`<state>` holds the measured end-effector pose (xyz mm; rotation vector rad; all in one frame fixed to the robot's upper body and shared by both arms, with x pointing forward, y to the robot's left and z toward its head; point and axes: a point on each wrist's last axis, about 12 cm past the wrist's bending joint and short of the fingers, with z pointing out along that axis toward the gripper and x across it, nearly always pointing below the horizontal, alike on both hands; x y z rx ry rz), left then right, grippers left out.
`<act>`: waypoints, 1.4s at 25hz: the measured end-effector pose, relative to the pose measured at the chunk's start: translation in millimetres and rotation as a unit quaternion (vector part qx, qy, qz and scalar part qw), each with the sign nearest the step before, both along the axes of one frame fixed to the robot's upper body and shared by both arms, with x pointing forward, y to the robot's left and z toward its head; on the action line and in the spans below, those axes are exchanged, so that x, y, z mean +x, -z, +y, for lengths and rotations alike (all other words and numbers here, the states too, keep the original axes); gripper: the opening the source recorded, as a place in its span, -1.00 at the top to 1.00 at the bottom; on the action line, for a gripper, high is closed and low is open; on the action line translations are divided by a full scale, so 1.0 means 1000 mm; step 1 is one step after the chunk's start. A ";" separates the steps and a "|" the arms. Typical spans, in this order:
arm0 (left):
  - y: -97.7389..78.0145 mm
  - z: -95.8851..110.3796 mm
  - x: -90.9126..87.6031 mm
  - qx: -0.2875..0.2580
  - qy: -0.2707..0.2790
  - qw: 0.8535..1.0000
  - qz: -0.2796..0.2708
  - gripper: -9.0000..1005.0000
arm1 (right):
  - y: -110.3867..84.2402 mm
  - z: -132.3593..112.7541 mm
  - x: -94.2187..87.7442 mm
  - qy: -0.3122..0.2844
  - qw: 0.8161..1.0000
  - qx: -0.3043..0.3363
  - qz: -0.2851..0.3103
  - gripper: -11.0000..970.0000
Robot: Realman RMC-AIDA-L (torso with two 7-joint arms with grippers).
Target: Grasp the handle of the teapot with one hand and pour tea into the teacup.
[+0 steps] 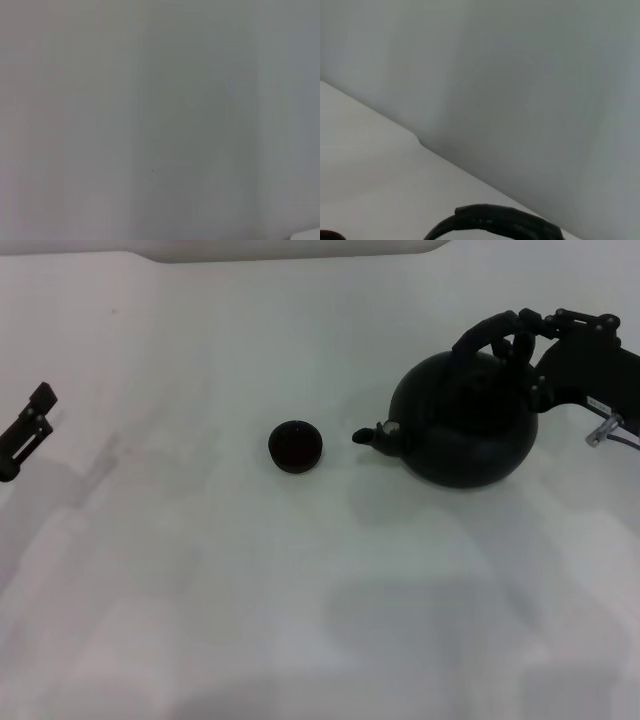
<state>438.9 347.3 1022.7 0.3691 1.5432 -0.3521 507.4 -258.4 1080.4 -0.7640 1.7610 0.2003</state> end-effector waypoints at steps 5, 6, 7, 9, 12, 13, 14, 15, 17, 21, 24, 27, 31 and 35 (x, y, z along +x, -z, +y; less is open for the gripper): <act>0.000 0.001 -0.001 0.000 -0.002 1.000 0.001 -0.51 | 0.001 -0.013 -0.004 -0.006 1.000 0.013 0.006 0.17; 0.000 0.001 -0.001 0.000 -0.002 1.000 0.001 -0.51 | 0.001 -0.016 -0.005 -0.006 1.000 0.016 0.007 0.15; 0.000 0.001 -0.001 0.000 -0.002 1.000 0.001 -0.51 | 0.002 -0.021 -0.006 -0.004 1.000 0.018 0.009 0.14; 0.000 0.001 -0.001 0.000 -0.002 1.000 0.000 -0.51 | 0.004 -0.028 -0.006 0.003 1.000 0.021 0.013 0.12; 0.000 0.001 0.000 0.001 -0.003 1.000 0.001 -0.51 | 0.008 -0.043 -0.008 0.017 0.999 0.025 0.019 0.09; 0.000 0.001 0.000 0.002 -0.005 1.000 0.001 -0.51 | 0.009 -0.048 -0.009 0.021 0.999 0.027 0.021 0.08; 0.000 0.002 0.000 0.003 -0.005 1.000 0.001 -0.51 | 0.010 -0.052 -0.010 0.021 0.999 0.031 0.022 0.07; 0.000 0.002 0.000 0.005 -0.006 1.000 0.000 -0.51 | 0.011 -0.060 -0.012 0.023 0.999 0.037 0.022 -0.03; 0.000 0.002 0.001 0.008 -0.007 1.000 -0.003 -0.51 | 0.011 -0.071 -0.015 0.024 0.998 0.048 0.017 -0.21; -0.002 0.003 0.003 0.007 -0.013 1.000 -0.007 -0.51 | 0.015 -0.095 -0.025 0.039 0.994 0.102 -0.017 -0.42; -0.002 0.005 0.005 0.010 -0.025 1.000 -0.010 -0.51 | 0.021 -0.114 -0.036 0.066 0.986 0.137 -0.063 -0.45; -0.002 0.007 0.007 0.010 -0.041 0.999 -0.016 -0.51 | 0.028 -0.125 -0.047 0.092 0.978 0.150 -0.114 -0.47; -0.006 0.014 0.009 -0.009 -0.076 0.997 -0.030 -0.51 | 0.034 -0.132 -0.057 0.122 0.973 0.137 -0.140 -0.47; -0.007 0.024 0.008 -0.038 -0.127 0.990 -0.041 -0.51 | 0.042 -0.135 -0.064 0.141 0.972 0.136 -0.130 -0.47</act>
